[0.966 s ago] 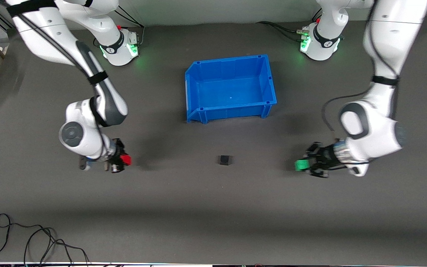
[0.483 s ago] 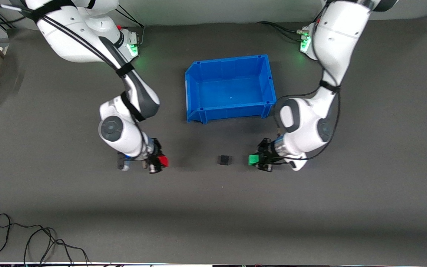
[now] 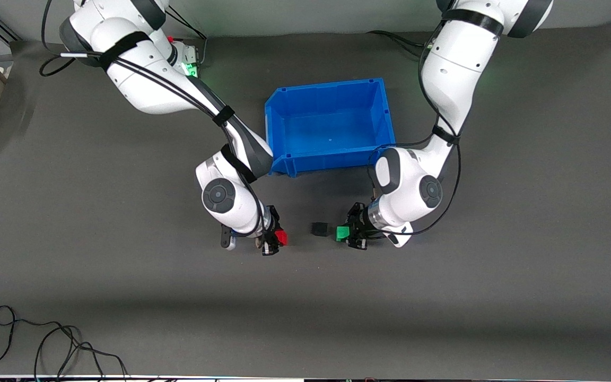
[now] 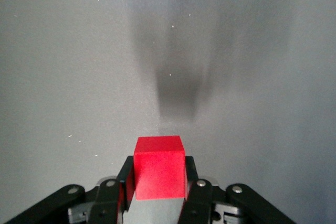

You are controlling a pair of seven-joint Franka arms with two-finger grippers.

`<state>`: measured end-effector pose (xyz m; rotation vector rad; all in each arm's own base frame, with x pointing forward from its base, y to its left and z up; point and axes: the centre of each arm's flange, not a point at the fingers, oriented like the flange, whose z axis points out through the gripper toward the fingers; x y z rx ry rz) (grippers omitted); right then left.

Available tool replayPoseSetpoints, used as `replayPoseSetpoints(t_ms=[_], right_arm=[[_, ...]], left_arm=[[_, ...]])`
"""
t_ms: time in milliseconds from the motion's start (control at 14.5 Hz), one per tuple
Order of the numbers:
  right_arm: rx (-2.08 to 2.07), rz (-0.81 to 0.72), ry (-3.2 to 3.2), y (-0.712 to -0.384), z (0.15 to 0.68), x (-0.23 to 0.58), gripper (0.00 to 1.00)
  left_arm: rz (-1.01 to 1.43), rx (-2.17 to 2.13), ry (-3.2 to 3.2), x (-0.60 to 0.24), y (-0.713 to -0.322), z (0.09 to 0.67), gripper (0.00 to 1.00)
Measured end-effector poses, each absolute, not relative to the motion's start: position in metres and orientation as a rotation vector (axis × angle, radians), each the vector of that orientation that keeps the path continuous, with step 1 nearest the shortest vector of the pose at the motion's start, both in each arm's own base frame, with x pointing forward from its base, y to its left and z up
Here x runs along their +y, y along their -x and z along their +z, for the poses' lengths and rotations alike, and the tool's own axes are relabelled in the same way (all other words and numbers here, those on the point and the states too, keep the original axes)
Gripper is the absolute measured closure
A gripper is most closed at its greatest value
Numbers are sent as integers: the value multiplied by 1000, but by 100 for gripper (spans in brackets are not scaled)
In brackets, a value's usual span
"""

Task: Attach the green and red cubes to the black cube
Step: 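Press the red cube against the black cube while the left gripper presses green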

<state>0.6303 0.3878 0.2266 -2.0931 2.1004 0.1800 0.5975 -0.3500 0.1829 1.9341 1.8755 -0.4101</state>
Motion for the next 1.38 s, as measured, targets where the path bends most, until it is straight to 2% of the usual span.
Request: replayPoseSetpoints(t_ms=[276,552,828,897,1172,1241,1379], right_arm=[[2116,208,1994,-614,197,421,59],[2173,245,1859,-608,193,441,59],[2189,251,1843,-607,192,442,59],[2197,253,1835,-607,191,442,59],[2212,266,1829,-602,186,447,59],[2213,269,1833,-600,183,449,59],[2208,273,1845,-595,181,455,59]], left_arm=[[-405,1891,-1924,-365,-590,177,63],[-411,1898,-1920,-372,-586,177,63],[-421,1940,-1879,-373,-587,179,55],[-422,1943,-1874,-375,-587,180,48],[-423,1946,-1867,-377,-587,182,7],[-418,1949,-1864,-375,-589,183,0],[-395,1962,-1852,-363,-597,184,0]])
